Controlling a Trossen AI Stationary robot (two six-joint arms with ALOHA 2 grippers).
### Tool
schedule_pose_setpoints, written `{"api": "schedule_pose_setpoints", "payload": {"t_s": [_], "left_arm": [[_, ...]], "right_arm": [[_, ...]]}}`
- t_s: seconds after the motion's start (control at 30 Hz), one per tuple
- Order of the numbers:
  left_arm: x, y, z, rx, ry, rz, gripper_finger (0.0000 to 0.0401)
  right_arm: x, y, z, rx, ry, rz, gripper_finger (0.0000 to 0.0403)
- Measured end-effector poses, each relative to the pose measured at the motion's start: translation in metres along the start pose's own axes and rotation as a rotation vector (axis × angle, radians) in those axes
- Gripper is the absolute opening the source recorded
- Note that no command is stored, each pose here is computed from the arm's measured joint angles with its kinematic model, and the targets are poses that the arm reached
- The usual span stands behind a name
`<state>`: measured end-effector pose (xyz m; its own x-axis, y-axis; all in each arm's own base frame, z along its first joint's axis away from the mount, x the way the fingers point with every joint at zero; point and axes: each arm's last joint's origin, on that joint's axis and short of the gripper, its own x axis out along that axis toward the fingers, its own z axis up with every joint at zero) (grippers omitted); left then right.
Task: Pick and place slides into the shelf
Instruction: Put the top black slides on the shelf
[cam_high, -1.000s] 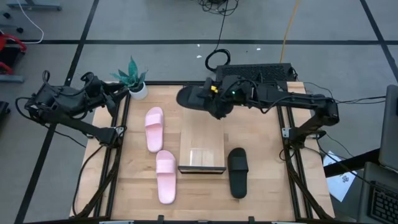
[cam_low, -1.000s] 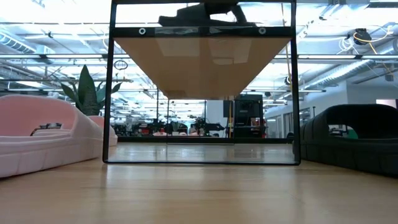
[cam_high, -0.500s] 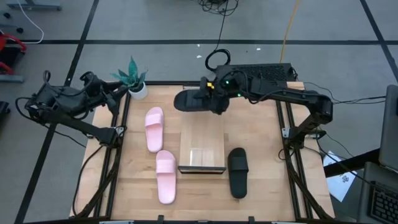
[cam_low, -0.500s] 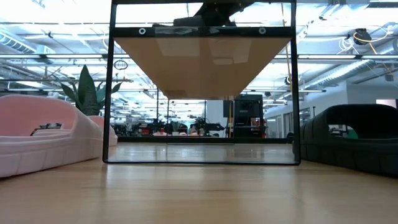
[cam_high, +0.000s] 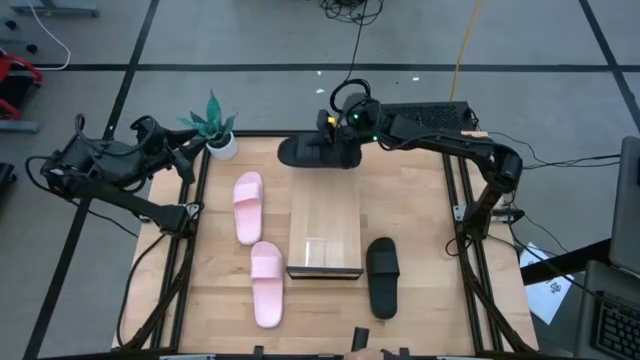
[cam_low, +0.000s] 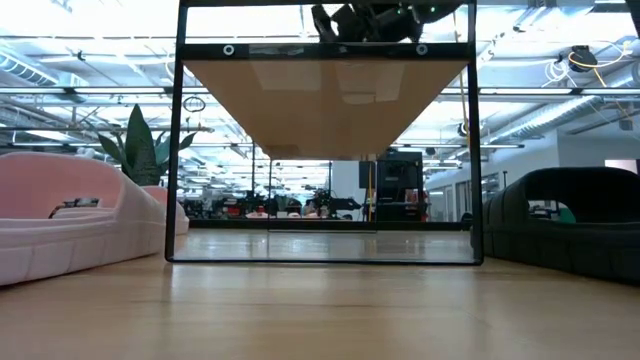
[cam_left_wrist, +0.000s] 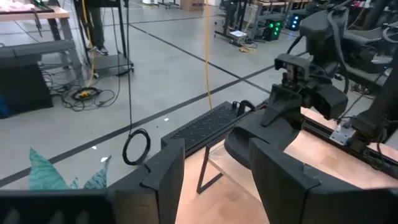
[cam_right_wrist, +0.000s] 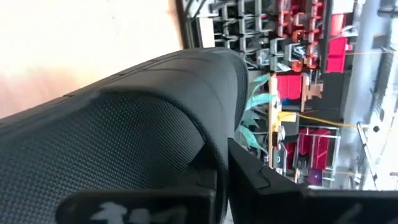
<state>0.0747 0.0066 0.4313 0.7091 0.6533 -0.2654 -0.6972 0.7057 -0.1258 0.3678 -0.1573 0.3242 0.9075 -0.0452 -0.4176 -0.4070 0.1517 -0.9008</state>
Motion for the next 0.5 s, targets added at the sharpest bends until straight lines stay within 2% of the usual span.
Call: {"api": "schedule_pose_setpoints", "payload": {"t_s": [0.5], "left_arm": [[0.001,-0.002,0.000,0.011,-0.001,0.010,0.0182]], "right_arm": [[0.000,0.010,-0.025,0.076,-0.050,0.038,0.0004]]}}
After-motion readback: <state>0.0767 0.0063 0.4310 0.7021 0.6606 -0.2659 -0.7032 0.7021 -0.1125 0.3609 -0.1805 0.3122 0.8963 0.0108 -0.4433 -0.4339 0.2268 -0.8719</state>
